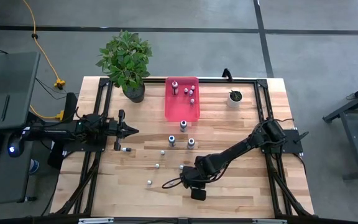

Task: Pick & Place food coloring
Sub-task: Put the green food coloring bottle into the pink bin

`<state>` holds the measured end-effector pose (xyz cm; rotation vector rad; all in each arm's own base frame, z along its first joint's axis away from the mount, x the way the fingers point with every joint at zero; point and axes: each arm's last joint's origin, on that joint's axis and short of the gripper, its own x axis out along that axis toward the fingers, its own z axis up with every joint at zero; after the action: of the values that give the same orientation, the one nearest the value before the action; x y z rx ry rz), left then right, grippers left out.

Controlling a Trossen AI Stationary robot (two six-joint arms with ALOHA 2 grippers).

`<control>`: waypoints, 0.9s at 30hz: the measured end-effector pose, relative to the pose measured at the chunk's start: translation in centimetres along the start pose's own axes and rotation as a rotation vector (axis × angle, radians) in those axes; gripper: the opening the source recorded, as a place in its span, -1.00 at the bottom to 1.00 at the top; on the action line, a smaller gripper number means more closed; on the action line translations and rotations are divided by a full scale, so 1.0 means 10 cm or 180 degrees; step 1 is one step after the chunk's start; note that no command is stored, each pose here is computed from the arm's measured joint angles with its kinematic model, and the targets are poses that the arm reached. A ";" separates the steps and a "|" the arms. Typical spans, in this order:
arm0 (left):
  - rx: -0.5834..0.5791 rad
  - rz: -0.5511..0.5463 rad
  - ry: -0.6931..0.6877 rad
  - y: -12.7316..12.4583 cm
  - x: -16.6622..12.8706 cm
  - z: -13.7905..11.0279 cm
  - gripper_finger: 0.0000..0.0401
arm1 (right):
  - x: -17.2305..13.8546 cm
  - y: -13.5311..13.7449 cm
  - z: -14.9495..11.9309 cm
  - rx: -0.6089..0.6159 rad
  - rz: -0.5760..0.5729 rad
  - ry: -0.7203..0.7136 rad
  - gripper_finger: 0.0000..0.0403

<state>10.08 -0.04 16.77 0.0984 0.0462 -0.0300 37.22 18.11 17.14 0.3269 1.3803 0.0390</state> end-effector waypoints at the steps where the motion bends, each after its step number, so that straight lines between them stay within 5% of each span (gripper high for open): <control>1: -0.0001 -0.0001 0.0001 0.00 0.00 0.00 -1.00 | 0.00 0.00 0.00 -0.0001 0.0003 -0.0004 -0.72; 13: -0.0001 -0.0001 0.0002 0.00 0.00 0.00 -1.00 | -0.29 0.01 0.03 0.0091 0.0119 -0.0173 -0.76; 27: -0.0001 -0.0001 0.0000 0.00 0.00 0.00 -1.00 | -1.38 -0.05 0.32 0.0073 -0.0342 -0.0591 -0.76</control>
<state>10.08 -0.04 16.78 0.0980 0.0464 -0.0302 37.52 13.98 30.71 0.2679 1.2127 -0.0941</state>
